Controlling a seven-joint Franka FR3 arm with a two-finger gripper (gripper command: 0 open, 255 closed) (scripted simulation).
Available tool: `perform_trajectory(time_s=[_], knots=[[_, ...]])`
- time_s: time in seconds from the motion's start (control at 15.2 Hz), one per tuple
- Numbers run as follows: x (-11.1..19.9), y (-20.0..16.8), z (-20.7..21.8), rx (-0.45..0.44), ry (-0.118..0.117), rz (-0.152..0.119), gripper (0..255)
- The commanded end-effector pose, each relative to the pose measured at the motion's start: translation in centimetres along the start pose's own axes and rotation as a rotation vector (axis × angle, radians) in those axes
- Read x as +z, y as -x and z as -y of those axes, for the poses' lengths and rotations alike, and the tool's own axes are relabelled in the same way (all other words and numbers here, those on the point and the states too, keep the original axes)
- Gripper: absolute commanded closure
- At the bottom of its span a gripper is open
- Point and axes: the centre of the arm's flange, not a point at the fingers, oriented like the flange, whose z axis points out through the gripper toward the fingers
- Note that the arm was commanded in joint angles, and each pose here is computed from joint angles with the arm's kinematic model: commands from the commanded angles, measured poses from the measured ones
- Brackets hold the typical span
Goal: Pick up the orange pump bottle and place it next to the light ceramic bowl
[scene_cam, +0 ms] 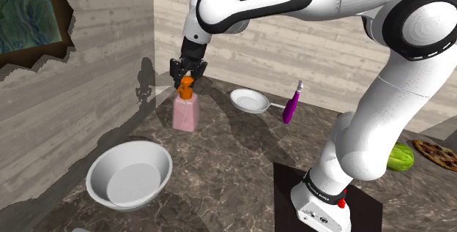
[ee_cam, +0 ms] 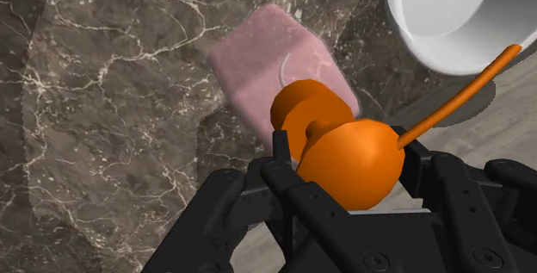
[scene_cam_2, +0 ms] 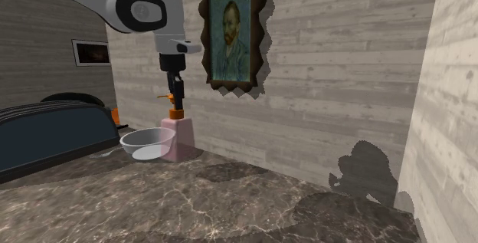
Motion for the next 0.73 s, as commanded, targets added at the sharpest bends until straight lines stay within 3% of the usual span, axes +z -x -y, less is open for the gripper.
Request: perform_trajectory(time_s=[0.0,0.66], knots=[[1.1,0.2,-0.1,0.000,0.000,-0.001,255],[6.0,0.5,-0.9,0.000,0.000,-0.001,255]])
